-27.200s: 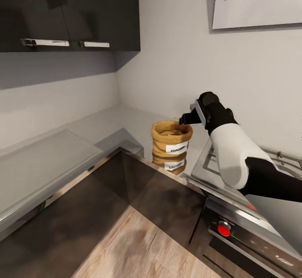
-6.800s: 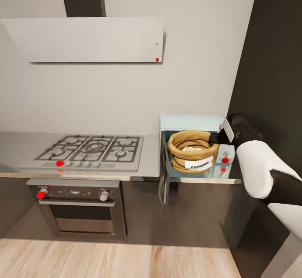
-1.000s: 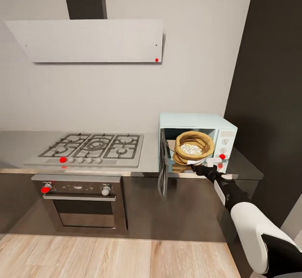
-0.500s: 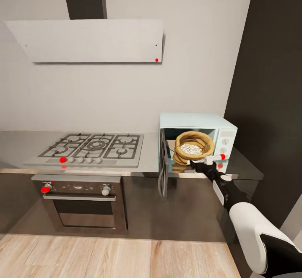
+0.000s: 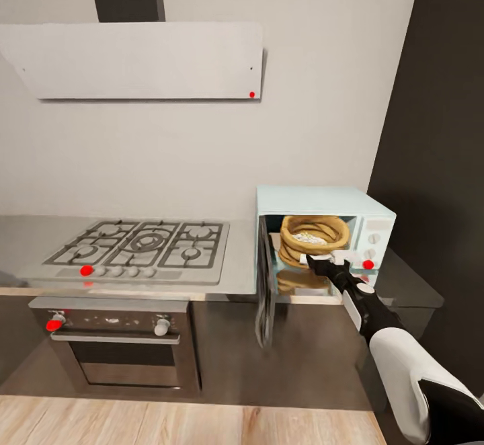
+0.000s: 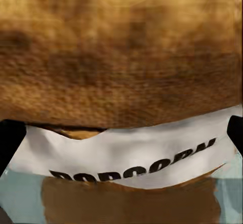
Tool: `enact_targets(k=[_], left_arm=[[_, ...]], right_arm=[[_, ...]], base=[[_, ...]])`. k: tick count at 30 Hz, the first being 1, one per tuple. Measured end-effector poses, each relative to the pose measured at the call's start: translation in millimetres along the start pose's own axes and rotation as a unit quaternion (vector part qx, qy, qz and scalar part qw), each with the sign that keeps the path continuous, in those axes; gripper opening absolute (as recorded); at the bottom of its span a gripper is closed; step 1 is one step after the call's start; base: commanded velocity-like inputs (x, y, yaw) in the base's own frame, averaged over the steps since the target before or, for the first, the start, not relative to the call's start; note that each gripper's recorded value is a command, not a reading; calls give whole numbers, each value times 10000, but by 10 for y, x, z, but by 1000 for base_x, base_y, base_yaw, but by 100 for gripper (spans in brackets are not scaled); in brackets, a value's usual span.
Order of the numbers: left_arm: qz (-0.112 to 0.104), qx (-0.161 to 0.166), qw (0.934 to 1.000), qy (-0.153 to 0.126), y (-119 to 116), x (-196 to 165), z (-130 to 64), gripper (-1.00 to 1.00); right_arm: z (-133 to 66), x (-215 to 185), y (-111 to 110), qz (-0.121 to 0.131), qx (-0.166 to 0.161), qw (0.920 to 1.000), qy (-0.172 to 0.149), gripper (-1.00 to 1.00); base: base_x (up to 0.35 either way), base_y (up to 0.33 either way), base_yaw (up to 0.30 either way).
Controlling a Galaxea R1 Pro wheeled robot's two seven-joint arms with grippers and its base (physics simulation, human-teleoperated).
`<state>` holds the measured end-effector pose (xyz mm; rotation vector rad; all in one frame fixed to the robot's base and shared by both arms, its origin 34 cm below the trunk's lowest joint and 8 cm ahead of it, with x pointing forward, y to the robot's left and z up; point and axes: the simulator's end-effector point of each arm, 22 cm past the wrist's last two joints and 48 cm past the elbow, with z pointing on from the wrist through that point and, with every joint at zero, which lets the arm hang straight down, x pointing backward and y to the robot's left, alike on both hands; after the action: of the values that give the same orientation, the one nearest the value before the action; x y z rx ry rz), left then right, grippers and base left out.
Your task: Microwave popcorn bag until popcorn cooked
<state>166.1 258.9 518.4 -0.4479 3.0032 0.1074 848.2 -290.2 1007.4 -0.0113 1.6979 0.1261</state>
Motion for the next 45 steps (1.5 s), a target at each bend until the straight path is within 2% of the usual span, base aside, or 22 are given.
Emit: enact_targets(k=[17,23,45], left_arm=[[0,-1,10000,4,0,0,0,100],[-5,-4,10000,7,2,-1,2,100],[-29,-52,10000,7,12,-4,3,100]], right_arm=[[12,1,38,11,-10,10000,2,100],[15,18,36,18,-8,10000,29,100],[10,88,-16,-49,-9,9998,203,100]], base=[[286,0,0],[77,0,0],[-304,0,0]])
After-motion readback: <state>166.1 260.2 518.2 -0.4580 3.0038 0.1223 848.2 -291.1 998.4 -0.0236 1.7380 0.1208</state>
